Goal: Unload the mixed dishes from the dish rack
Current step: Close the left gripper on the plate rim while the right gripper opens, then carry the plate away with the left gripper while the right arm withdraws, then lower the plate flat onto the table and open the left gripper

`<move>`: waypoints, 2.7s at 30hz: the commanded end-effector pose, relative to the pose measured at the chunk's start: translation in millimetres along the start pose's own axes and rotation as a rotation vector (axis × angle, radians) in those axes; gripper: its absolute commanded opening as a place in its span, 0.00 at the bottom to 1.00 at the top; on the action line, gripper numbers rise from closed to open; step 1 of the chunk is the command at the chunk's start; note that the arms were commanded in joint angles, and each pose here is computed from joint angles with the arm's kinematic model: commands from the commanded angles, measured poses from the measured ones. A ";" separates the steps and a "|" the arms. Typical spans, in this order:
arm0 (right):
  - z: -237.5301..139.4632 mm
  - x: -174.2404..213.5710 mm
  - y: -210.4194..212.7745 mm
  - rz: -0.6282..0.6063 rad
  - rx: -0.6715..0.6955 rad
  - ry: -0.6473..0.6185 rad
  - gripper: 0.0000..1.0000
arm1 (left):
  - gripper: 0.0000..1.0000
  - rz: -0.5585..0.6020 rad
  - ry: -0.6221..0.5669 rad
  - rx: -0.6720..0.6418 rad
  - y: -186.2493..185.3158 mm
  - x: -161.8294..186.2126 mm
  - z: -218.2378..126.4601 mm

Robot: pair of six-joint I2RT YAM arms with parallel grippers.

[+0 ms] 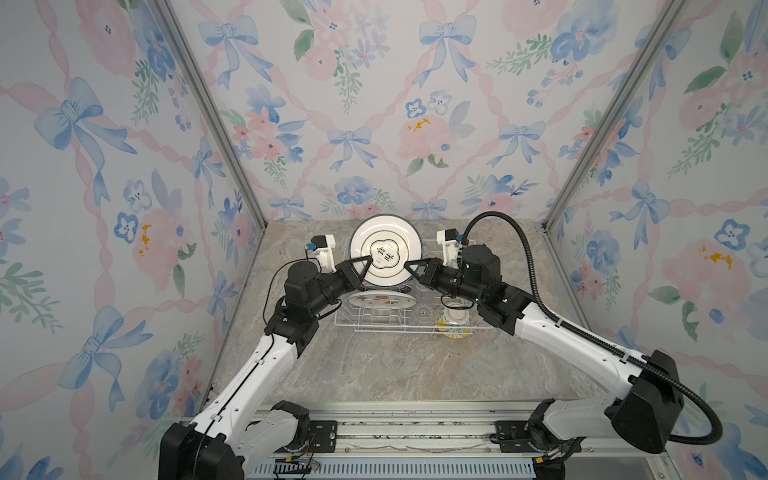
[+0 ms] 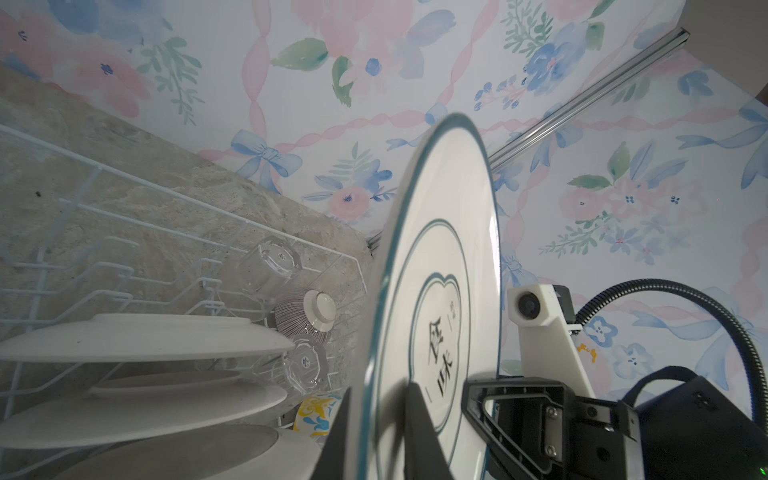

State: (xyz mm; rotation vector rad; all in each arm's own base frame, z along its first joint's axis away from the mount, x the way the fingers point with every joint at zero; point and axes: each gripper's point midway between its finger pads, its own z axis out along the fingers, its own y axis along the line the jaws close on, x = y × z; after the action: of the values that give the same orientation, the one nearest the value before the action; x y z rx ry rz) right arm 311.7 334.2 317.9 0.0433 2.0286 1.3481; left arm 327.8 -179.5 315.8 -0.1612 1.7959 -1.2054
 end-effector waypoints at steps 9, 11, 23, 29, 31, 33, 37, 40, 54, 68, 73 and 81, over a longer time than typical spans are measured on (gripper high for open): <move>5.5 10.0 18.8 -0.113 -0.049 0.067 0.48 | 0.00 0.076 0.052 0.038 -15.6 2.7 9.6; 3.2 7.9 16.0 -0.117 -0.044 0.059 0.62 | 0.00 0.084 0.048 0.023 -15.2 -0.2 10.8; -24.4 -14.0 8.0 -0.207 0.017 -0.016 0.97 | 0.00 0.125 -0.056 -0.082 -7.7 -32.7 1.3; -51.2 -21.8 0.6 -0.300 0.101 -0.079 0.97 | 0.00 0.074 -0.134 -0.183 26.1 -55.6 -22.2; -61.0 -22.4 -2.9 -0.329 0.130 -0.097 0.97 | 0.00 0.055 -0.183 -0.227 40.8 -68.2 -35.2; -71.6 -21.1 -6.4 -0.382 0.166 -0.114 0.97 | 0.00 0.035 -0.241 -0.294 59.4 -83.4 -51.9; -89.7 -12.5 -14.1 -0.475 0.248 -0.127 0.97 | 0.00 -0.012 -0.351 -0.403 95.9 -108.7 -85.0; -102.0 -5.1 -17.7 -0.522 0.275 -0.127 0.97 | 0.00 -0.062 -0.419 -0.490 131.2 -125.1 -108.3; -155.9 7.5 -36.7 -0.578 0.344 -0.148 0.97 | 0.00 -0.341 -0.445 -0.703 278.0 -125.5 -166.1; -164.3 20.1 -60.0 -0.560 0.397 -0.122 0.97 | 0.00 -0.406 -0.269 -0.727 336.1 -102.1 -145.1; -158.8 23.2 -63.3 -0.552 0.392 -0.116 0.97 | 0.00 -0.374 -0.162 -0.763 347.2 -85.2 -132.9; -146.3 26.8 -65.0 -0.551 0.392 -0.081 0.97 | 0.00 -0.409 -0.072 -0.771 362.7 -60.9 -115.7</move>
State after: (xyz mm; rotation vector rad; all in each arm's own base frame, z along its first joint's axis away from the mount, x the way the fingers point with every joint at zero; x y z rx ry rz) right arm 232.6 191.5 281.1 -0.2540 2.0095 0.5681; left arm 399.1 119.2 79.3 -1.0932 2.1121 -0.6678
